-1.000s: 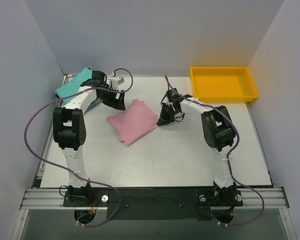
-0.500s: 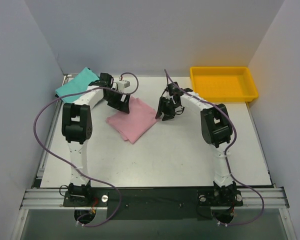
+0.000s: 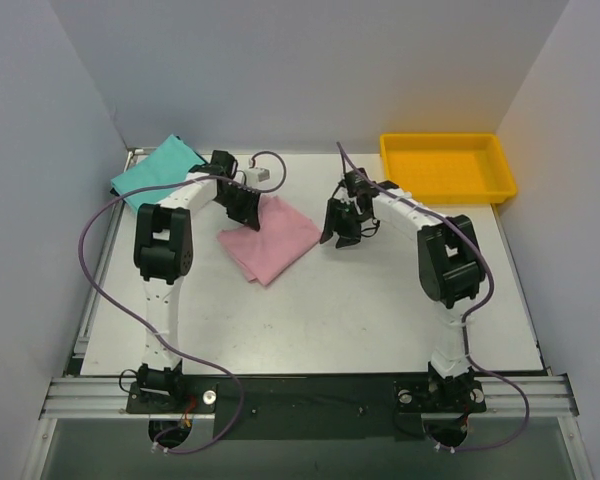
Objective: Fold and stack the t-shirts
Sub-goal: Put the neatly folded tshirt into the corner of the board with the left arm
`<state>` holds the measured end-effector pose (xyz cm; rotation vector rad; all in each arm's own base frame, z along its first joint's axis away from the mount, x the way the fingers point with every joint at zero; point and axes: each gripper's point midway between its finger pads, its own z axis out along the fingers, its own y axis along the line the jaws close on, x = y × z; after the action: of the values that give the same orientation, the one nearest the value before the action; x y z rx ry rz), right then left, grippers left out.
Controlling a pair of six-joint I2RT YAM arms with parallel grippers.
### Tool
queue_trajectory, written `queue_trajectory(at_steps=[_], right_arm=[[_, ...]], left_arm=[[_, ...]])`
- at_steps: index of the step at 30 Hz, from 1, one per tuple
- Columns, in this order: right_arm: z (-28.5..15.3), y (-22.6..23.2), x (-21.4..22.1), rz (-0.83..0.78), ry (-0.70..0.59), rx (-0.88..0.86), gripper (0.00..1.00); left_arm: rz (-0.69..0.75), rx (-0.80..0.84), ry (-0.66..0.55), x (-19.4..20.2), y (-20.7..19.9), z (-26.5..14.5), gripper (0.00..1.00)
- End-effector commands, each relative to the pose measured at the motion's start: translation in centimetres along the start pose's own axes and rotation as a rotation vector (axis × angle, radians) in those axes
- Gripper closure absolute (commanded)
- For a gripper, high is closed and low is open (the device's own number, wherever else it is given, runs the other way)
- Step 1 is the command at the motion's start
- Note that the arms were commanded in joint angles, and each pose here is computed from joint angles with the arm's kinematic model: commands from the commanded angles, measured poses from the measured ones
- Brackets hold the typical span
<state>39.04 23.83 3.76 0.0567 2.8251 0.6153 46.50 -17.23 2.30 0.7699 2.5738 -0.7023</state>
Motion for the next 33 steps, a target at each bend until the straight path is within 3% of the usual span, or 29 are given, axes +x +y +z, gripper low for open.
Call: queue_trajectory(at_steps=[1,5,9,20,27,33], right_arm=[[-3.0,-1.2,-0.1,0.013,-0.067,0.018,0.55],[-3.8,-3.3,0.9,0.052,-0.070,0.036,0.55],[-4.8,-5.4,1.5,0.083,-0.085,0.059,0.55],[-5.7,-8.9,2.7,0.138,-0.098,0.095,0.55],[-5.7,-9.6,2.9,0.149,-0.095,0.105,0.55],[-5.8,-10.2,3.2,0.156,-0.094,0.115,0.55]], left_arm=[[-0.097,0.135,0.094,2.5,-2.1,1.6,1.00],[-0.133,0.106,0.023,0.2,-1.3,-0.1,1.00],[-0.005,-0.106,-0.048,-3.2,1.4,-3.9,1.00],[0.293,-0.614,0.011,-6.0,8.1,-12.5,1.00],[0.380,-0.793,-0.001,-8.4,9.0,-17.4,1.00],[0.404,-0.851,-0.021,-9.5,8.2,-20.6,1.00]])
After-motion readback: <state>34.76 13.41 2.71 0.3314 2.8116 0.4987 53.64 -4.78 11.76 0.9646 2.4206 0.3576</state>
